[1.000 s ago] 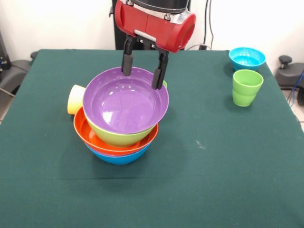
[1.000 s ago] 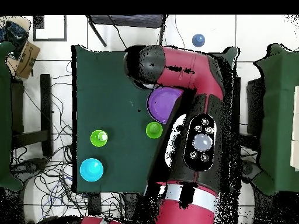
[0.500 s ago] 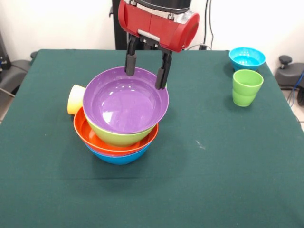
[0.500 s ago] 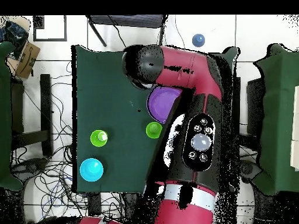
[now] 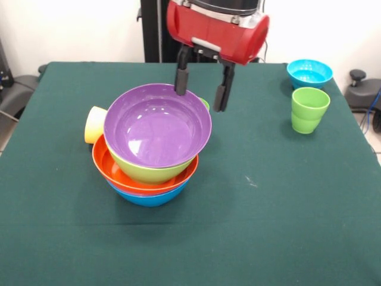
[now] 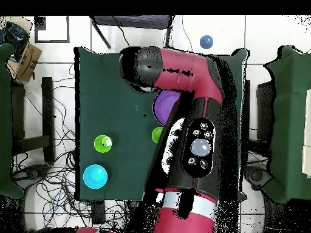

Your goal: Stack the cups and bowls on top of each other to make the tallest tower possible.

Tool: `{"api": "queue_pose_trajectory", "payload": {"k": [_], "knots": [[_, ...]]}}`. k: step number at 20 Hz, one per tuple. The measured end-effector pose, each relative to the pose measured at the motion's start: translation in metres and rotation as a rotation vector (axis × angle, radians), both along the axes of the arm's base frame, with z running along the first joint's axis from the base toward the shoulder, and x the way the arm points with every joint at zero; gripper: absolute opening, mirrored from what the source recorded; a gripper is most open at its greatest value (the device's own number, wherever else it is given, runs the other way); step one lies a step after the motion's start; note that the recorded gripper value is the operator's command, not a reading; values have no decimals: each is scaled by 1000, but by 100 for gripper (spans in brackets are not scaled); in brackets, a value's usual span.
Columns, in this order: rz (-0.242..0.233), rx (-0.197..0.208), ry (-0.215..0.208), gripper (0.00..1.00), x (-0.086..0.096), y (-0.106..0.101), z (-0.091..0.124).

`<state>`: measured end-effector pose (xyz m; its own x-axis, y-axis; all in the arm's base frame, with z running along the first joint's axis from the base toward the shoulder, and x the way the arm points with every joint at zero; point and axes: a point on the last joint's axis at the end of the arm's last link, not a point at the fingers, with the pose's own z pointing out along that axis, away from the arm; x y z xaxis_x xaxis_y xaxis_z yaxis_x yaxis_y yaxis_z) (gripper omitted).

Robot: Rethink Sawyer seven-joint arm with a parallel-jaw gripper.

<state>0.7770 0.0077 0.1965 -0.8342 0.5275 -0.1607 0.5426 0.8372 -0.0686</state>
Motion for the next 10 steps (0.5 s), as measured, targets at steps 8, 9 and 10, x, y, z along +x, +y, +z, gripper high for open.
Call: {"api": "queue_pose_trajectory", "payload": {"k": [8, 9, 10], "knots": [[19, 30, -6, 100, 1, 34, 3], [21, 31, -6, 100, 1, 37, 3], [23, 36, -7, 100, 1, 43, 4]]}}
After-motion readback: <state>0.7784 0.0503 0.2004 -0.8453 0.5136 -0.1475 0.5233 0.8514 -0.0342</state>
